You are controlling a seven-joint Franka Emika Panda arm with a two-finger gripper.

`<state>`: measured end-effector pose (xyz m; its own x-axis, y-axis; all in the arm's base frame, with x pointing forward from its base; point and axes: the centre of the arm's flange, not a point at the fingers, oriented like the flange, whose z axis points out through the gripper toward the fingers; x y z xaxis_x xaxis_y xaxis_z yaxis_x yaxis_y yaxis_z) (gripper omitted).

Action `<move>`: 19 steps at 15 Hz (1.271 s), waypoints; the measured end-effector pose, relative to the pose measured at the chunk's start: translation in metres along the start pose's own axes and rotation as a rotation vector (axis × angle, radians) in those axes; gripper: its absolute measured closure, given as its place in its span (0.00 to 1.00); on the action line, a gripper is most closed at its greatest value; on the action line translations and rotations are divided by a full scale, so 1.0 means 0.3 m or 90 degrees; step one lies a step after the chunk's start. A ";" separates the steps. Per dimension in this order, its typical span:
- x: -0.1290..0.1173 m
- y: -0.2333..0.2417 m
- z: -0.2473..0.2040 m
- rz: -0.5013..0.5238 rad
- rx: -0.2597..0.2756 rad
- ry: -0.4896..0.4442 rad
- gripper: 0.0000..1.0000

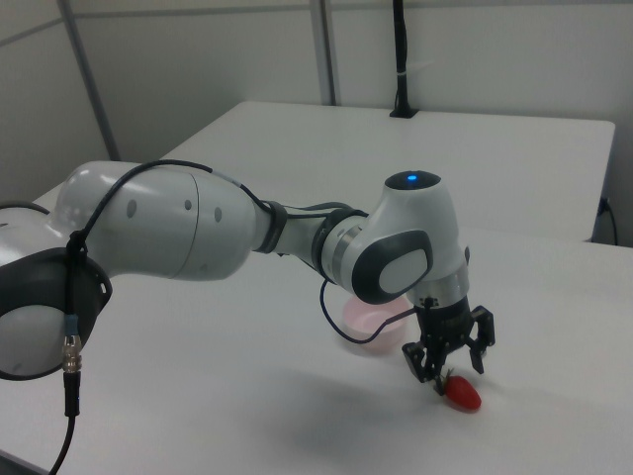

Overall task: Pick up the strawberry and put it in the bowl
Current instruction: 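Close the gripper on the strawberry and lift it, then carry the held strawberry over the pink bowl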

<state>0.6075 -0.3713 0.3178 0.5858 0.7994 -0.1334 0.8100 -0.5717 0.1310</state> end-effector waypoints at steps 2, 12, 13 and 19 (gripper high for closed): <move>-0.017 0.002 0.001 -0.004 0.000 -0.001 0.45; -0.033 0.014 -0.060 -0.007 -0.004 -0.014 0.61; -0.027 0.016 -0.097 0.004 -0.001 -0.012 0.60; 0.167 -0.018 -0.370 0.076 -0.006 0.047 0.56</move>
<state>0.6295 -0.3076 0.4196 0.6736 0.7378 -0.0432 0.7345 -0.6618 0.1505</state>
